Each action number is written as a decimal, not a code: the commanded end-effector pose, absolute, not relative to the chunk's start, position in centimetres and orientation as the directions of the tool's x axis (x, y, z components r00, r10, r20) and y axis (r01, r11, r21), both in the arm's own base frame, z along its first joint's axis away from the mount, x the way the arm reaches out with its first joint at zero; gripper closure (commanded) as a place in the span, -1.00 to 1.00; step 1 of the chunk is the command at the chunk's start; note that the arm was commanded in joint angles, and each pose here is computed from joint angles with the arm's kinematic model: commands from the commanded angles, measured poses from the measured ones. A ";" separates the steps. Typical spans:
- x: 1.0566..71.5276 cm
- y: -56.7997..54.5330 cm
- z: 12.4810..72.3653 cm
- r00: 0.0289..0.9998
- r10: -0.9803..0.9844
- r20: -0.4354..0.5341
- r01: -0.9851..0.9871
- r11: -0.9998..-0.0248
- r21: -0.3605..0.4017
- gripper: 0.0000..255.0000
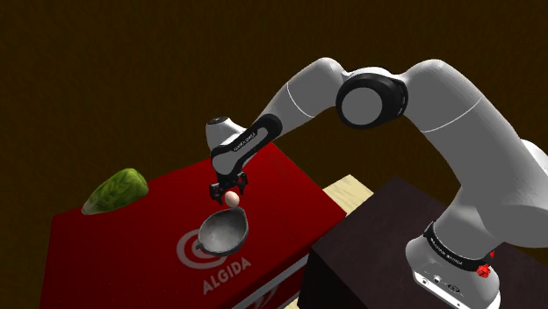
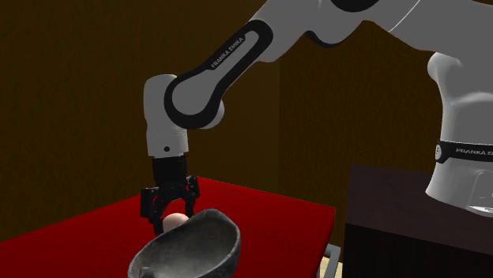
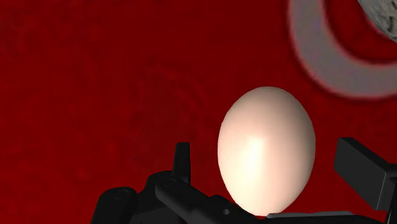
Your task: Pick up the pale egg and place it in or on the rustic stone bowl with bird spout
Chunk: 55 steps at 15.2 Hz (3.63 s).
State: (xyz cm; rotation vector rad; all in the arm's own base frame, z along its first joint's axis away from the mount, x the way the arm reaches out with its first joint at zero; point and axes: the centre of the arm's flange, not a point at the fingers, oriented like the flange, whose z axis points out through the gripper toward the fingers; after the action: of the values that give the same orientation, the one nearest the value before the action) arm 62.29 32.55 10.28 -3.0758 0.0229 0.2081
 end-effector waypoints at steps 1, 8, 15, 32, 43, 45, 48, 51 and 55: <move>62.3 32.6 9.8 0.991 -0.011 -0.135 -0.019 -0.998 -0.058 -1.00; 62.3 32.6 9.8 0.991 -0.011 -0.135 -0.019 -0.998 -0.058 1.00; 62.3 32.6 9.8 0.991 -0.011 -0.135 -0.019 -0.998 -0.058 1.00; 62.3 32.6 17.7 0.991 -0.011 -0.135 -0.019 -0.998 -0.058 1.00; 62.3 32.6 23.5 0.991 -0.011 -0.135 -0.019 -0.998 -0.058 1.00; 62.3 32.6 24.6 0.991 -0.011 -0.135 -0.019 -0.998 -0.058 1.00; 62.3 32.6 26.1 0.991 -0.011 -0.135 -0.019 -0.998 -0.058 1.00; 61.2 33.4 26.9 0.991 -0.011 -0.135 -0.019 -0.998 -0.058 1.00; 57.0 36.6 26.9 0.991 -0.011 -0.135 -0.019 -0.998 -0.058 1.00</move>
State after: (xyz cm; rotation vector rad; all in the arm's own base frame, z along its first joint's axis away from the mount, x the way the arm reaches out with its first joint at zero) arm 58.18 35.70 26.87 -3.0753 0.0220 0.2077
